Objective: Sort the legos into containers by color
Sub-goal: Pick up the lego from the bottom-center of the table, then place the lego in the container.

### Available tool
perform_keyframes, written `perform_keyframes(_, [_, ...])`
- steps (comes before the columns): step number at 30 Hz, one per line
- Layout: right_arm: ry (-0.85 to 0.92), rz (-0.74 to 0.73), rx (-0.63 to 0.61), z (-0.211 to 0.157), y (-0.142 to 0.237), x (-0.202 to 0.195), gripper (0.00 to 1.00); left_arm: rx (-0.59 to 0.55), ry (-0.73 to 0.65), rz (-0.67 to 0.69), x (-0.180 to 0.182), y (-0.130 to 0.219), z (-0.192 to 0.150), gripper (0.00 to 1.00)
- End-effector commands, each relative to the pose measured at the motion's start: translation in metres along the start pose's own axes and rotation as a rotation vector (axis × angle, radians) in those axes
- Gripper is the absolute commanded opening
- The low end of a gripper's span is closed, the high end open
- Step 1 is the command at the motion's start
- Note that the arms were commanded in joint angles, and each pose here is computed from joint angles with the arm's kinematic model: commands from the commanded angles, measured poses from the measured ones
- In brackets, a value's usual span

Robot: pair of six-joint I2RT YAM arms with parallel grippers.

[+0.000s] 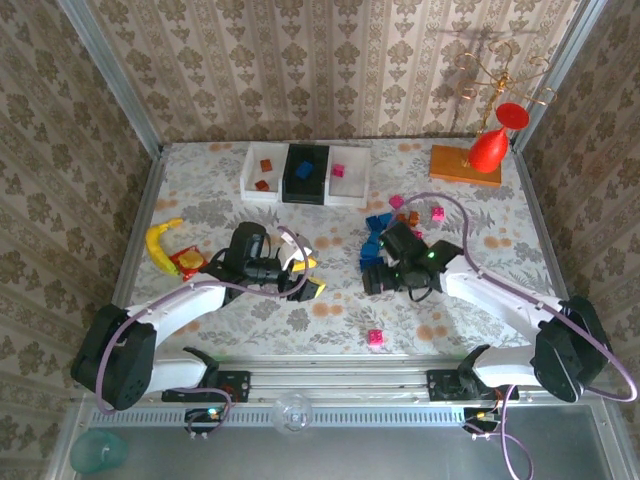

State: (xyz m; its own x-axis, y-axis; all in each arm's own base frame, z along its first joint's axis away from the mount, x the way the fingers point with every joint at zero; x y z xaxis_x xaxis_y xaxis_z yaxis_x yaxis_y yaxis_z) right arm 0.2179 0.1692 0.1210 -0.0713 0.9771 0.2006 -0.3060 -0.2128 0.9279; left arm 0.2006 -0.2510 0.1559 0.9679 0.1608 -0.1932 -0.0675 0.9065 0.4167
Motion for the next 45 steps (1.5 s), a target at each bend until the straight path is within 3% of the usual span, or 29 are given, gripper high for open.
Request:
perform_keyframes(1, [-0.088, -0.069, 0.096, -0.038, -0.006, -0.001, 0.88, 0.028, -0.068, -0.015, -0.002, 0.0, -0.006, 0.77])
perform_keyframes(10, [-0.103, -0.092, 0.16, -0.083, -0.029, 0.027, 0.82, 0.006, -0.088, -0.013, -0.004, 0.002, -0.003, 0.77])
perform_keyframes(21, [-0.105, -0.156, 0.201, -0.106, -0.058, 0.025, 0.61, -0.024, -0.136, 0.004, -0.009, 0.008, -0.001, 0.78])
perform_keyframes(27, [-0.081, -0.127, 0.171, -0.1, -0.054, 0.033, 0.39, -0.037, -0.15, 0.023, -0.009, 0.011, 0.001, 0.78])
perform_keyframes(31, [-0.049, -0.054, 0.06, -0.067, -0.033, 0.048, 0.31, -0.037, -0.13, 0.088, -0.002, 0.013, 0.003, 0.78])
perform_keyframes(34, [-0.061, -0.009, -0.016, -0.03, -0.021, 0.051, 0.31, -0.026, -0.082, 0.257, 0.022, 0.019, 0.005, 0.79])
perform_keyframes(39, [-0.139, 0.135, -0.261, 0.064, 0.009, 0.056, 0.3, -0.103, 0.056, 0.468, 0.056, 0.037, 0.015, 0.8])
perform_keyframes(45, [-0.223, 0.126, -0.477, 0.18, -0.005, 0.05, 0.29, -0.161, 0.195, 0.584, 0.082, 0.044, 0.02, 0.81])
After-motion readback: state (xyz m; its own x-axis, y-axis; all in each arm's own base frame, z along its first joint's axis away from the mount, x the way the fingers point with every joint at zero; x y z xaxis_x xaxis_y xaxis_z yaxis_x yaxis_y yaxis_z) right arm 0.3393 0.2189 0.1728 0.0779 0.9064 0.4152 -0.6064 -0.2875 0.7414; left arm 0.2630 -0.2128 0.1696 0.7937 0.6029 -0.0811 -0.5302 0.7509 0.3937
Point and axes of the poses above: each hand's point on the last joint's axis, 136 mm out from that joint toward the fingers, its own y axis back along the fingers, its own x axis along the line the jaws close on, z = x × y, the point moved 3 cm from there along y, back along the fingers, and after that the axes turned 7 degrees about -y, right-handed, at the moved point
